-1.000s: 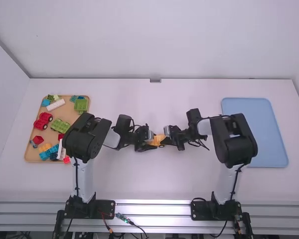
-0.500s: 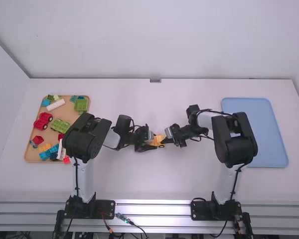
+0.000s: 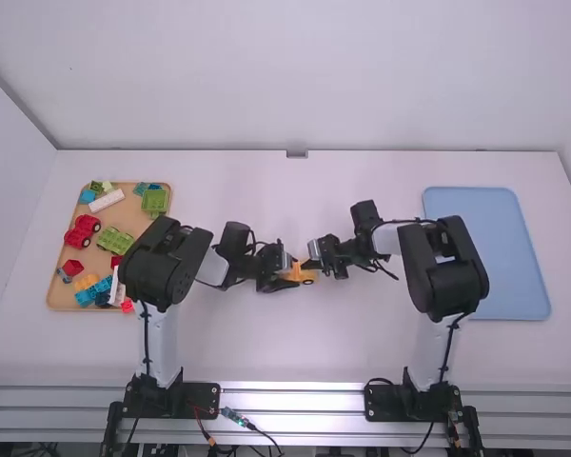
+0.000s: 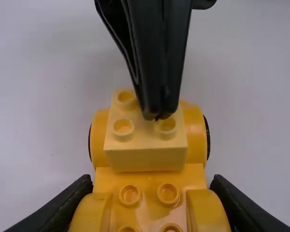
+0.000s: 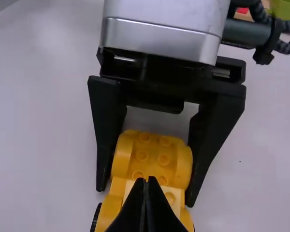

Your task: Assemble lego blocks to make yellow taxi

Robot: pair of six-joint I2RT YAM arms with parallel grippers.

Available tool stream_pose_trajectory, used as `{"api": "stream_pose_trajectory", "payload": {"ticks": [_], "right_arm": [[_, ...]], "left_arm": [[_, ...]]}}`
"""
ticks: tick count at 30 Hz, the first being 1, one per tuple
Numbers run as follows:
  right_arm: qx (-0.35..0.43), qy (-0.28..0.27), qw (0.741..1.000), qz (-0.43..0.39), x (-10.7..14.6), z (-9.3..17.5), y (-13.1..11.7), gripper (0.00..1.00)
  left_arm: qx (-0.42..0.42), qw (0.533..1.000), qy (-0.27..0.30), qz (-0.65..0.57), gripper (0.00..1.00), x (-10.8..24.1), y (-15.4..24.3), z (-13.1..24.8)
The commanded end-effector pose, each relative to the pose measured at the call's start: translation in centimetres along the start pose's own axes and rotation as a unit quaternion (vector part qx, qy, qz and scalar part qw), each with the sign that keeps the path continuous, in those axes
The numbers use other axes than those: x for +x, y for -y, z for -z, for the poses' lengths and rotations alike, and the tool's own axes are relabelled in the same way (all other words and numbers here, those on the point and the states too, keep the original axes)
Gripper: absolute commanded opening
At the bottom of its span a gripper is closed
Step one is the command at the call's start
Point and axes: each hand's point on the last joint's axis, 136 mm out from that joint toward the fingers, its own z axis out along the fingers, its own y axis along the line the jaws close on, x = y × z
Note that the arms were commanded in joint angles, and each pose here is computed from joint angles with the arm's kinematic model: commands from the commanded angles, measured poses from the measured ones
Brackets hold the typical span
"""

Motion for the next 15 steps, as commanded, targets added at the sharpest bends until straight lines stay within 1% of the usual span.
{"api": "stream_pose_trajectory", "payload": {"ticks": [1,5,12,15], "right_arm": [[0.004,-0.016,0.998,-0.054,1.4,-0.2,-0.4,0.0],[0.016,-0.021,0.998,-0.064,1.8,-0.6,-0.4,0.0],[0.006,-0.045,0.996,-0.077,2.5,-1.5,-1.6,0.0],[0.001,-0.063,0.995,-0.083,3.2,-1.4,-2.0,0.0]], "left_arm": [[-0.015,0.997,-0.069,0.04,0.07,4.0,0.9,0.0],[-0.01,0.997,-0.071,0.041,0.06,3.9,0.9,-0.2],[-0.015,0.997,-0.07,0.039,0.06,3.9,0.5,-0.1],[-0.018,0.997,-0.069,0.037,0.05,3.9,0.3,0.0]]}}
